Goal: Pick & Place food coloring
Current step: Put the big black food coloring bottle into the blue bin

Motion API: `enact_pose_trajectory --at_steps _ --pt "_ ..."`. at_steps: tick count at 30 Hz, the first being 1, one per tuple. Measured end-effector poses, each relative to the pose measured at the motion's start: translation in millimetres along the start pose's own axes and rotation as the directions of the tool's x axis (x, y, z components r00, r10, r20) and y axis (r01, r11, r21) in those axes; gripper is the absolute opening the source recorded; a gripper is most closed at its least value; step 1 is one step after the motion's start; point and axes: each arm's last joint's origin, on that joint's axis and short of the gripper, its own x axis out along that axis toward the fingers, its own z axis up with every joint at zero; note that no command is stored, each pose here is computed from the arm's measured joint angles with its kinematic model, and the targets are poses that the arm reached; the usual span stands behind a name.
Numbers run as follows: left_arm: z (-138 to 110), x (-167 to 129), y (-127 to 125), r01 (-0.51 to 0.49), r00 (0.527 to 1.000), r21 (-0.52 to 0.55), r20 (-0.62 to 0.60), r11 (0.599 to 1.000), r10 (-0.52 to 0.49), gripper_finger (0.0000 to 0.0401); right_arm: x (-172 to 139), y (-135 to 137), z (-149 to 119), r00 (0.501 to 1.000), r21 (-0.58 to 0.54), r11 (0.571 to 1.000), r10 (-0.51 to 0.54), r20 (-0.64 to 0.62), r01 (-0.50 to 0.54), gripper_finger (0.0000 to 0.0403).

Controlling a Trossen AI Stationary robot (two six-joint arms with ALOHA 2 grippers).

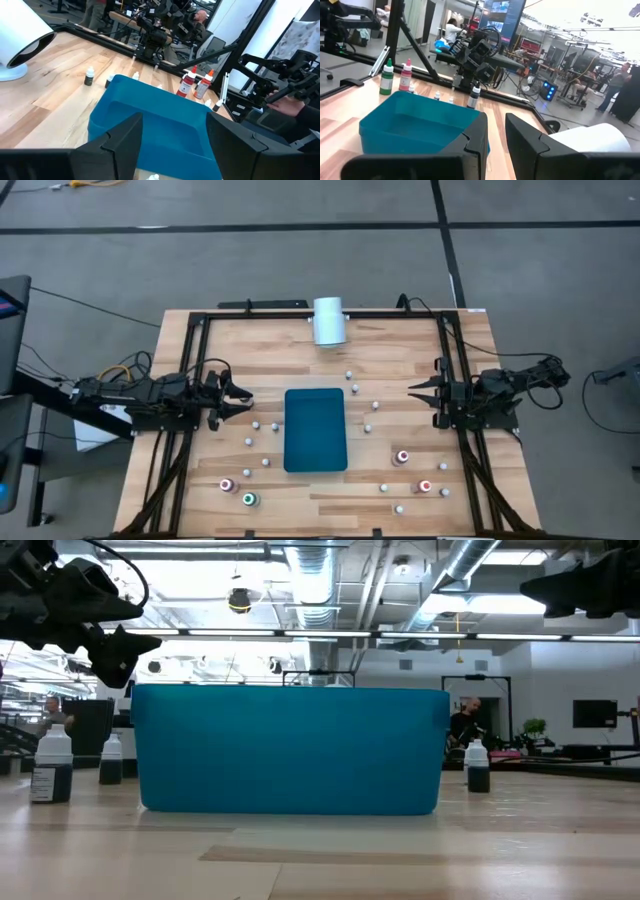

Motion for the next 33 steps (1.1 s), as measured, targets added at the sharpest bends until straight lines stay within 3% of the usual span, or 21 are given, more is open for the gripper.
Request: enact_pose_trajectory --at_steps 10,15,21,33 --pt "1 0 0 -0.021 1.000 0.048 0.020 0.999 0.020 0.0211 0 0 1 1.000 0.035 0.999 -0.004 0.011 0.003 0.0059" --pt "1 0 0 -0.021 1.000 0.110 0.022 0.994 0.018 0.0211 0 -3 7 0.997 0.230 0.973 -0.030 0.074 0.012 0.0059" --pt "2 0 -1 0.015 1.000 0.098 0.007 0.995 -0.016 0.0211 -2 -7 17 0.983 0.456 0.890 -0.072 0.167 -0.013 0.0059" --pt "50 -16 -22 0.045 0.995 0.137 0.079 0.989 -0.056 0.0211 -2 -9 20 0.976 0.483 0.876 -0.088 0.201 -0.020 0.0059"
